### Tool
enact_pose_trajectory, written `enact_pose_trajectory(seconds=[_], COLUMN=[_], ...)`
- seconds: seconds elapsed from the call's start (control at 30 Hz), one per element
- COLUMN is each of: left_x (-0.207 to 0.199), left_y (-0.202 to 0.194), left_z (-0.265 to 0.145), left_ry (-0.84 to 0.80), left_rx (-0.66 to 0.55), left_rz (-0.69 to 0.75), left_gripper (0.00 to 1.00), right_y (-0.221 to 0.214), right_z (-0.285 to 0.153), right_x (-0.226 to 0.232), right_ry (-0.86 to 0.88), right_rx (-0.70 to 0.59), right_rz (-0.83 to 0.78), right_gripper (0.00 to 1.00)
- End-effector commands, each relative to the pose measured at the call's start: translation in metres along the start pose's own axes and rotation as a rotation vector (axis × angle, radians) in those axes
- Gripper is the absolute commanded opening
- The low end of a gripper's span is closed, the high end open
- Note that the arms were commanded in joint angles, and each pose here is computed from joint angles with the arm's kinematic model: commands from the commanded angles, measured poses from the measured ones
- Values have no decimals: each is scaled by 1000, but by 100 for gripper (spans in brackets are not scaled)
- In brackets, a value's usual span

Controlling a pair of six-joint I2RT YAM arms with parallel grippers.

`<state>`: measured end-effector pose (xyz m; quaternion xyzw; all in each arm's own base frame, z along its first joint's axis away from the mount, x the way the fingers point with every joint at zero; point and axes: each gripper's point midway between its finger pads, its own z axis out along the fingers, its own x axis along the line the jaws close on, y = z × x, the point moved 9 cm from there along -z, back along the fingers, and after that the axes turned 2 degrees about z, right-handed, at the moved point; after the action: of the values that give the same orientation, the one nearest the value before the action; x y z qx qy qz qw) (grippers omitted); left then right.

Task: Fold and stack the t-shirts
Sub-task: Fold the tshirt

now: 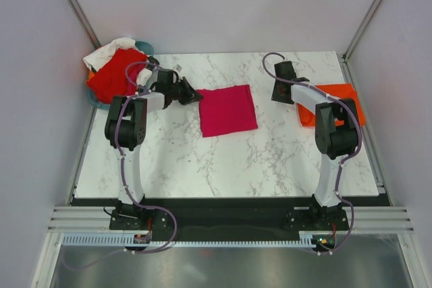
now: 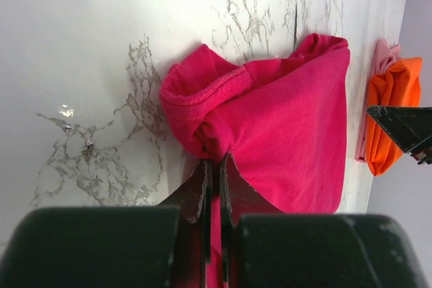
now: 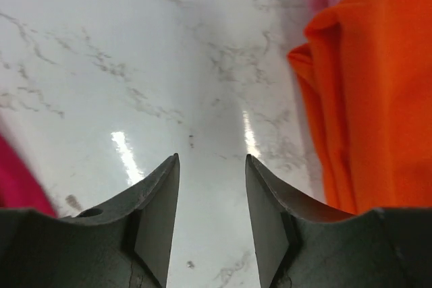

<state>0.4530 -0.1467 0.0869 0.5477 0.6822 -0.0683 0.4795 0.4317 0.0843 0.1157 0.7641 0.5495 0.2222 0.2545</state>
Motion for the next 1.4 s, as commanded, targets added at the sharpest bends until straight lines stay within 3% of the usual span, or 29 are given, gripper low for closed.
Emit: enact_pose_trajectory(seconds=[0.0,0.2,0.53,0.8,0.97,1.0,1.07,1.17,1.37], left_x=[-28,-29,-28,-20,-20,-20,-19,-18,-18], left_y=[17,19,25,24,25,25,25,24,24], left_z=[-17,-17,-21,-21,-23,-23,-23,-23,-25], left_ry=[-90,-93,-102,-110,-111,-111,-110,-111,-109], left_rx=[-30,-14,-4,14,11,13,15,18,19], left_rz=[85,108,109,88,89,88,85,81,82], left_gripper=[2,2,2,2,2,2,2,2,2], right_y=[11,12,8,-2,-5,-5,-4,-3,-10], right_z=[-19,-9,15,29,31,30,28,24,16], right_x=[-14,-9,-11,-16,-19,-19,-19,-15,7], right_ry=[-328,-512,-645,-706,-730,-734,-733,-703,-634], right_rx=[-94,-79,-31,2,4,0,-1,-1,-9], right_rz=[-129,-254,-349,-383,-387,-387,-384,-375,-390], right_gripper=[51,41,49,47,36,28,23,2,0])
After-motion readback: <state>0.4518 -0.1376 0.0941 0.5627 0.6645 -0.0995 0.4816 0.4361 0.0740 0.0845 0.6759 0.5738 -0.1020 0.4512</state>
